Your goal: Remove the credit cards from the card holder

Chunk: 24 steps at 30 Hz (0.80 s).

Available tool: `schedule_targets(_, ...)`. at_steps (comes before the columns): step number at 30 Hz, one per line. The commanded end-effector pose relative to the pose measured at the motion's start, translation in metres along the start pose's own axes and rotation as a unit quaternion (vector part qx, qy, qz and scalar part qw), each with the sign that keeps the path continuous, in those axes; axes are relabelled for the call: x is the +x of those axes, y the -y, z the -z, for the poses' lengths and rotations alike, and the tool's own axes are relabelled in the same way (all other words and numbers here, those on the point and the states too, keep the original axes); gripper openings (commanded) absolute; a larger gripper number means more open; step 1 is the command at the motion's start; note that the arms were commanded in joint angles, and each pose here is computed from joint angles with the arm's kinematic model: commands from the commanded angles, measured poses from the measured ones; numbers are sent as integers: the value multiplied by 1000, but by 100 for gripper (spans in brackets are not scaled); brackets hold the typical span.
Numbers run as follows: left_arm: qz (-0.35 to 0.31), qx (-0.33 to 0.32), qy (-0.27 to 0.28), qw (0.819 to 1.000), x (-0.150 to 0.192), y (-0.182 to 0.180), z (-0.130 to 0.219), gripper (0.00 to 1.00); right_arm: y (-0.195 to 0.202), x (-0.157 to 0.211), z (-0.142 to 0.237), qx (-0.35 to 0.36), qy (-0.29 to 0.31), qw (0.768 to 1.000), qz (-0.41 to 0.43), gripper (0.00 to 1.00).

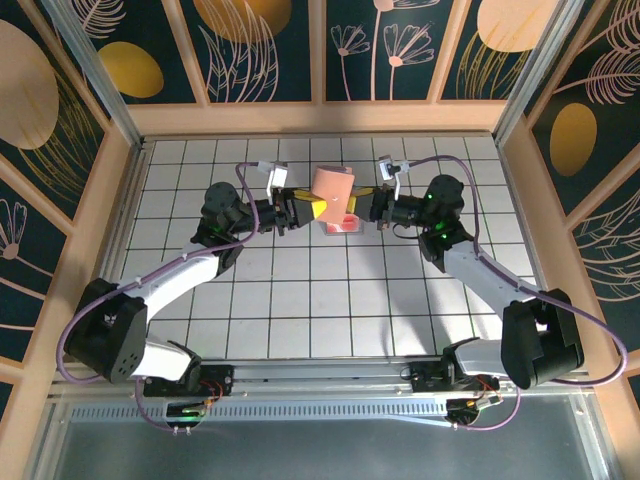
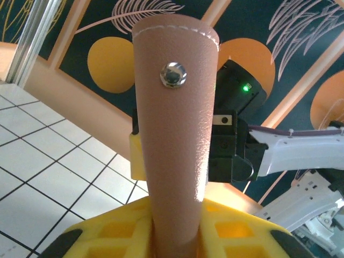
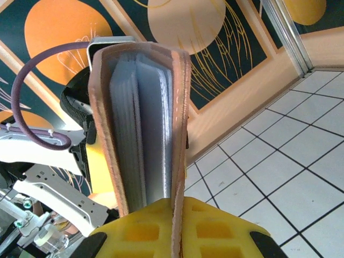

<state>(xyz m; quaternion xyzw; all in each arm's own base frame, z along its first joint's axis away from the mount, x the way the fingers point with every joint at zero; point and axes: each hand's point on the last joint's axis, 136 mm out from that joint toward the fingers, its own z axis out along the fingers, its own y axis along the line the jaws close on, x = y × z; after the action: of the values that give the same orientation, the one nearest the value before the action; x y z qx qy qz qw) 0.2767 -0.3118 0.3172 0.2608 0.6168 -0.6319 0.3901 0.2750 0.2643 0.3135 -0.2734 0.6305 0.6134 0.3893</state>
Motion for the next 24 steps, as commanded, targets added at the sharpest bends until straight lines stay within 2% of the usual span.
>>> schedule_targets(1,-2,1,-3,1000,-1,-3,-8,33,-12,-3,-4,1,-3,1000,26,0)
schedule_targets(12,7,-17,-8,1000,3,-15,-10,98,23,-8,1,123,-1,992,0,0)
schedule_targets(19,13,-41,-9,999,5,-27,-11,99,36,-8,5,173,-6,985,-19,0)
schedule_targets(24,10,-86,-12,996,6,-44,-10,99,42,-9,4,211,-14,977,-23,0)
